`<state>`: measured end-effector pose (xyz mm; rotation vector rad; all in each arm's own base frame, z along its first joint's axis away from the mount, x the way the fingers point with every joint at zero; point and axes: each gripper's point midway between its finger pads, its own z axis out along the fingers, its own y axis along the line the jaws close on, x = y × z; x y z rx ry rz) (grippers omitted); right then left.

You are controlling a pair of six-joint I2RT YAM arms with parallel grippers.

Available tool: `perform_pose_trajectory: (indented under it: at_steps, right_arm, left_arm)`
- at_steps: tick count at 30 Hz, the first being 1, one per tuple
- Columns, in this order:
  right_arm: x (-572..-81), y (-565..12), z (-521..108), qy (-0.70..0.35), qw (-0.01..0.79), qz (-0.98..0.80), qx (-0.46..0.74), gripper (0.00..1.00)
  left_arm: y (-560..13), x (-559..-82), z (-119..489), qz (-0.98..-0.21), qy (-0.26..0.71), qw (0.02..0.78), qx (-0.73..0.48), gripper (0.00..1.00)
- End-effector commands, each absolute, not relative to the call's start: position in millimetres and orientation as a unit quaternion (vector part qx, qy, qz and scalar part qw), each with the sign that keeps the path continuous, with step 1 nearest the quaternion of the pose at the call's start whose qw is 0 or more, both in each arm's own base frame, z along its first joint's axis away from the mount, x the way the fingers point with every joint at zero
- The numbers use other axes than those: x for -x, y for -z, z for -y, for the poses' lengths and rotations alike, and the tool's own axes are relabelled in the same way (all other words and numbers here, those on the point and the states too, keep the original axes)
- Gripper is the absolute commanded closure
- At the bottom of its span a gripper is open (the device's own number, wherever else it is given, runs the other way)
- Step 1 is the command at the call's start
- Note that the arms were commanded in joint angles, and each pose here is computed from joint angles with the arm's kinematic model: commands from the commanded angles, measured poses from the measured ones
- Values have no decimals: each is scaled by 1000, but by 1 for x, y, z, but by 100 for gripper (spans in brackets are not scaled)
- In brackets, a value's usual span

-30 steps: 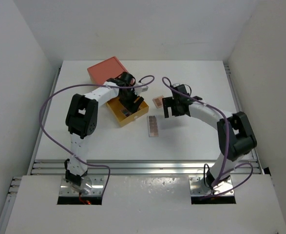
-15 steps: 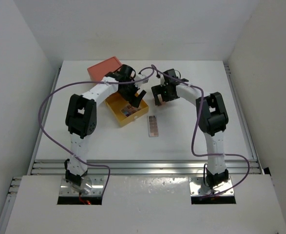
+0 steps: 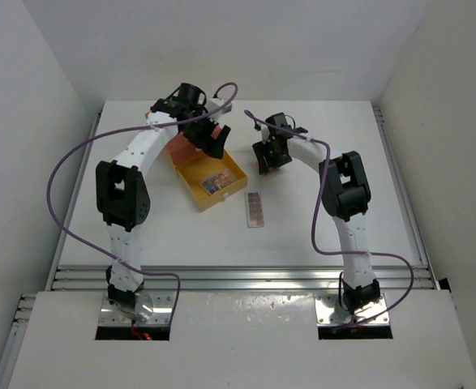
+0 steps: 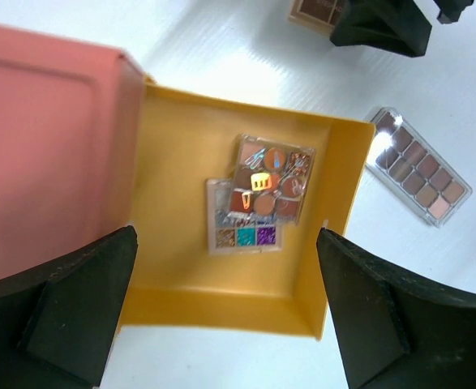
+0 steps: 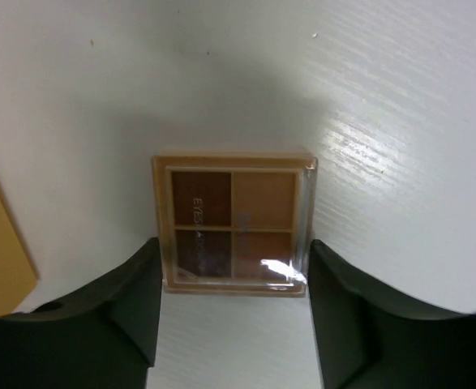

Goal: Organize the makeup

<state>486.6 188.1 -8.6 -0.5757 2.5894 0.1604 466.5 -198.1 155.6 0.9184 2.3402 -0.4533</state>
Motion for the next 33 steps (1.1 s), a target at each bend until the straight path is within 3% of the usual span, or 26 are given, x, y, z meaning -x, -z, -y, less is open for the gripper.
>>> perform_pose_trajectory:
  at_steps: [1, 2, 5, 11, 16, 24, 33]
  right_arm:
    - [-484, 16, -192, -63, 226, -948, 214, 49]
    - [-490, 10, -192, -62, 242, -945, 210, 63]
    - [-496, -5, -189, -61, 269, -940, 202, 76]
    - [-522, -103, -206, -78, 376, -901, 202, 82]
    - [-508, -181, -250, -120, 457, -858, 202, 87]
    - [-456, -148, -359, -203, 420, -846, 256, 87]
    - [-432, -97, -403, -238, 385, -861, 231, 86]
  left_arm:
    - [-211, -464, 181, -857, 185, 338, -343, 1]
    - [-217, -464, 181, -853, 183, 344, -348, 1]
    - [-230, -470, 170, -850, 176, 362, -339, 1]
    - [-249, -512, 113, -873, 89, 425, -223, 1]
    - [-262, -538, 77, -864, 22, 472, -173, 1]
    - [-227, -558, 54, -879, -14, 456, -135, 1]
    - [-177, -547, 47, -900, -25, 416, -131, 1]
